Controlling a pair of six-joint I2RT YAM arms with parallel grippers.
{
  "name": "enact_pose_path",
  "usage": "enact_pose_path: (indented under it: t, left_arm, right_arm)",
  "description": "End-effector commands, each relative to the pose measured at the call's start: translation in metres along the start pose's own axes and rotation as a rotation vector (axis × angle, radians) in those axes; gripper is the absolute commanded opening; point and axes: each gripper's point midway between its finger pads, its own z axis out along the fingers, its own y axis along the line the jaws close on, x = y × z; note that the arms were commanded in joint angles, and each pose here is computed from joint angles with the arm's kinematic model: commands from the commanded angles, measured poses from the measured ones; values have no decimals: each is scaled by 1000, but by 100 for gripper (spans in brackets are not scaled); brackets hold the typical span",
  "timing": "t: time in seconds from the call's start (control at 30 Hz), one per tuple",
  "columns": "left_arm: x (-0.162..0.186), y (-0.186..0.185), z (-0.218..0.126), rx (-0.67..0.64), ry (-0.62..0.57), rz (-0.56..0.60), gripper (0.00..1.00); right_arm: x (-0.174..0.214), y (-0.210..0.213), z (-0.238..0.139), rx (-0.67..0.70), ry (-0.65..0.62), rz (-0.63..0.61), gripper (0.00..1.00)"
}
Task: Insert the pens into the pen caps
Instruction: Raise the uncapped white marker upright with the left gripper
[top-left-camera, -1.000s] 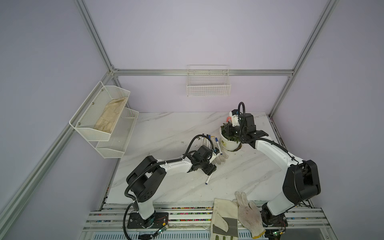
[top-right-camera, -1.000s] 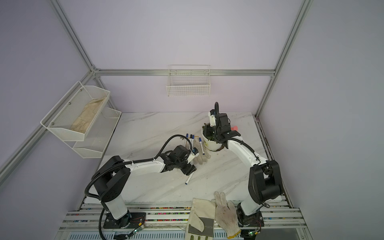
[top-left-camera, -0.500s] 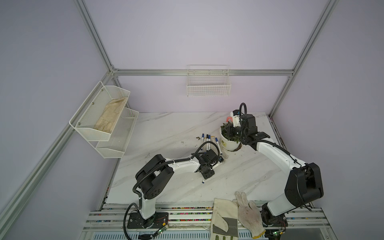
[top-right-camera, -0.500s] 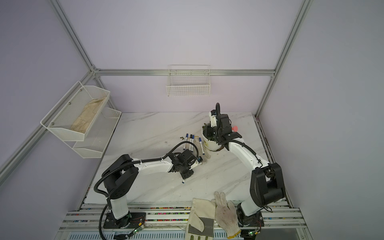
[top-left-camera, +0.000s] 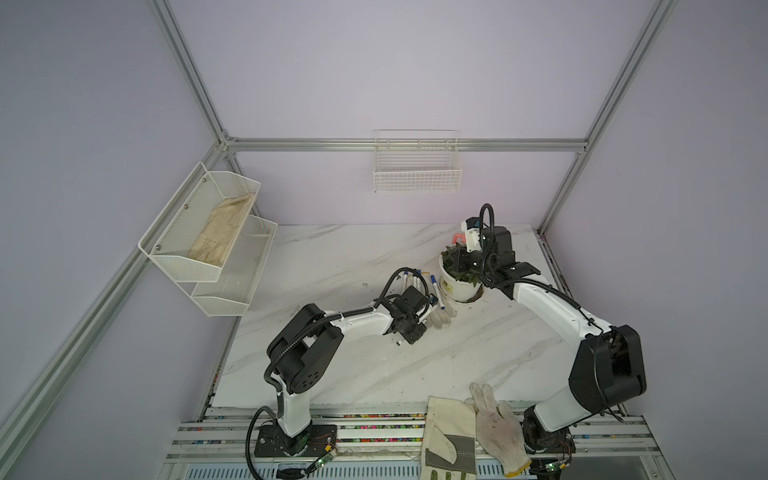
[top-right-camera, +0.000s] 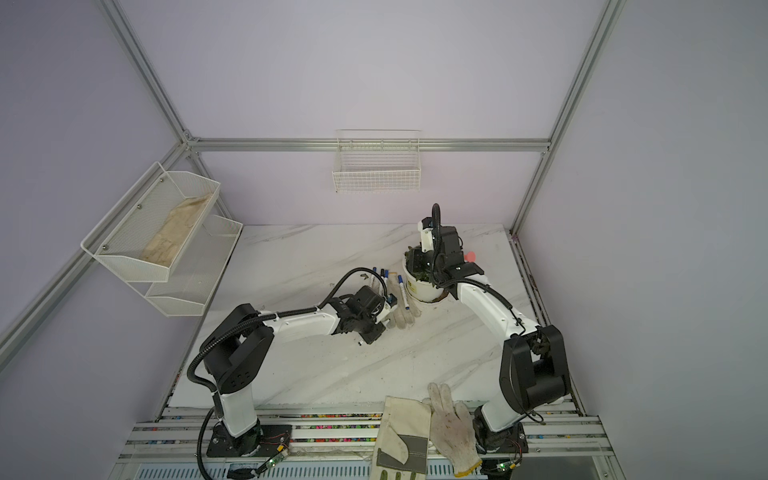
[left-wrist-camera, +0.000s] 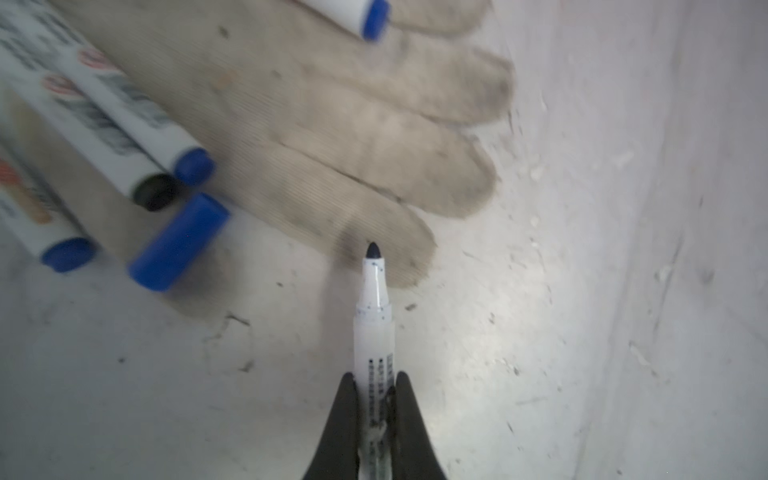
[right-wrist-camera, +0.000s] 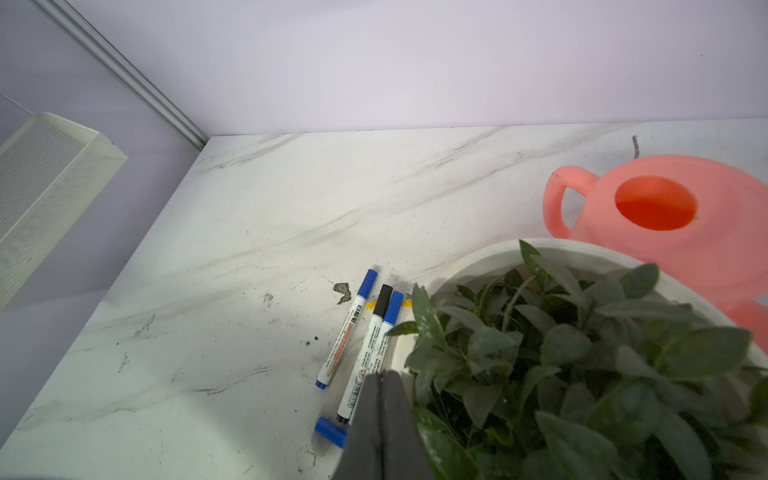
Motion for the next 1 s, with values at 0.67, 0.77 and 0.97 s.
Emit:
enact_pose_path:
  t: [0.67, 0.77, 0.97]
  left_arm:
    - [-146, 42, -109, 199, -757, -317, 0]
    - [-146, 42, -110, 203, -764, -321, 0]
    - [-150, 42, -113, 200, -786, -310, 0]
  right_arm:
    - [-8, 67, 12, -401, 72, 25, 33]
    - [-4, 71, 14, -436, 91, 36, 32]
    - [7, 78, 20, -469, 136, 48, 31]
